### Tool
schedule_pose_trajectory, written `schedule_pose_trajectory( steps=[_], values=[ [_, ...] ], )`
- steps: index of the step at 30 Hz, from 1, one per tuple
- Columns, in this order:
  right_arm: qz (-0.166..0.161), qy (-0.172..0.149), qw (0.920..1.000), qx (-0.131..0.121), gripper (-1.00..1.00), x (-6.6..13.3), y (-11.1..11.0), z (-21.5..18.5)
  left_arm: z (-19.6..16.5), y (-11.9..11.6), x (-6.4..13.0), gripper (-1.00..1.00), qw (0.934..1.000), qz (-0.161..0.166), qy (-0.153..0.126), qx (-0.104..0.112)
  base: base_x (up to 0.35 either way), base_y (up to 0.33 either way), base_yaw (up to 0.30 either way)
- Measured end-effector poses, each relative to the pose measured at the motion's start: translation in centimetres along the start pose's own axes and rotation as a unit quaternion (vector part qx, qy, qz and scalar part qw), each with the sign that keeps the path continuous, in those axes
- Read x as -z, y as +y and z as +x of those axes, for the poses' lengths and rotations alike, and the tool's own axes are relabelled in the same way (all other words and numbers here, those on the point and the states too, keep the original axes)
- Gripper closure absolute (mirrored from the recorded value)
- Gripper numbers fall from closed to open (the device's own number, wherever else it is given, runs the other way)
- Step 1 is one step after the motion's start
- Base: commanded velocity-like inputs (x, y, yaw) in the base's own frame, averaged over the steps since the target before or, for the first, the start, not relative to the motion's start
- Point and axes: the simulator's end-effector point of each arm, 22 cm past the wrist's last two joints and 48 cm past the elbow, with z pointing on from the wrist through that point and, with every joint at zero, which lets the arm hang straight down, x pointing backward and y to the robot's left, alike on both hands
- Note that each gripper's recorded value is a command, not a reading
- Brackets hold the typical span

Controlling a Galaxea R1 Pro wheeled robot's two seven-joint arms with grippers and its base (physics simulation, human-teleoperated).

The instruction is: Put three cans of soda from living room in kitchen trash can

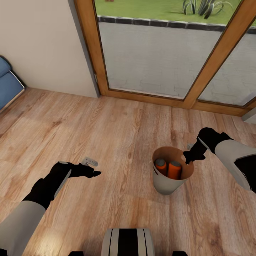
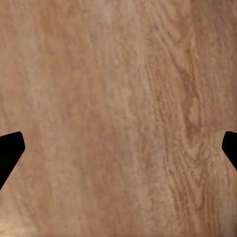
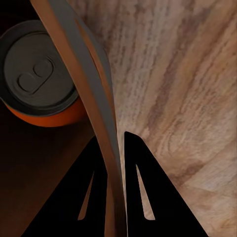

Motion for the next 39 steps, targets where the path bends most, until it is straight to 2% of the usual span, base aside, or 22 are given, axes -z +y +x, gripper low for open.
schedule_pose_trajectory(
  steps=[4,5,6,7,16,39],
  values=[
    [0.0,0.0,1.0,0.0,1.0,0.0,0.0,0.0,0.0,0.0,0.0,-1.0,1.0,0.0,0.0,0.0,0.0,0.0,0.0],
    [0.0,0.0,1.0,0.0,-1.0,0.0,0.0,0.0,0.0,0.0,0.0,-1.0,1.0,0.0,0.0,0.0,0.0,0.0,0.0],
    [-0.016,0.004,0.9998,-0.009,-1.0,-1.4,0.7,0.7,0.0,0.0,-0.1,-1.0,1.0,0.001,0.0,0.001,0.0,0.0,0.0],
    [-0.017,0.004,0.9998,-0.01,-1.0,-1.5,0.8,0.8,0.0,0.0,-0.1,-1.0,1.0,0.001,0.0,0.001,0.0,0.0,0.0],
    [-0.015,-0.008,0.9998,0.005,-1.0,-1.6,0.7,0.3,0.0,0.0,-0.1,-1.0,1.0,0.001,0.0,0.001,0.0,0.0,0.0],
    [-0.018,-0.008,0.9998,0.005,-1.0,-1.7,0.9,0.3,0.3,-0.2,-0.1,-1.0,1.0,0.002,0.001,0.001,-0.024,0.0,0.0]
  ],
)
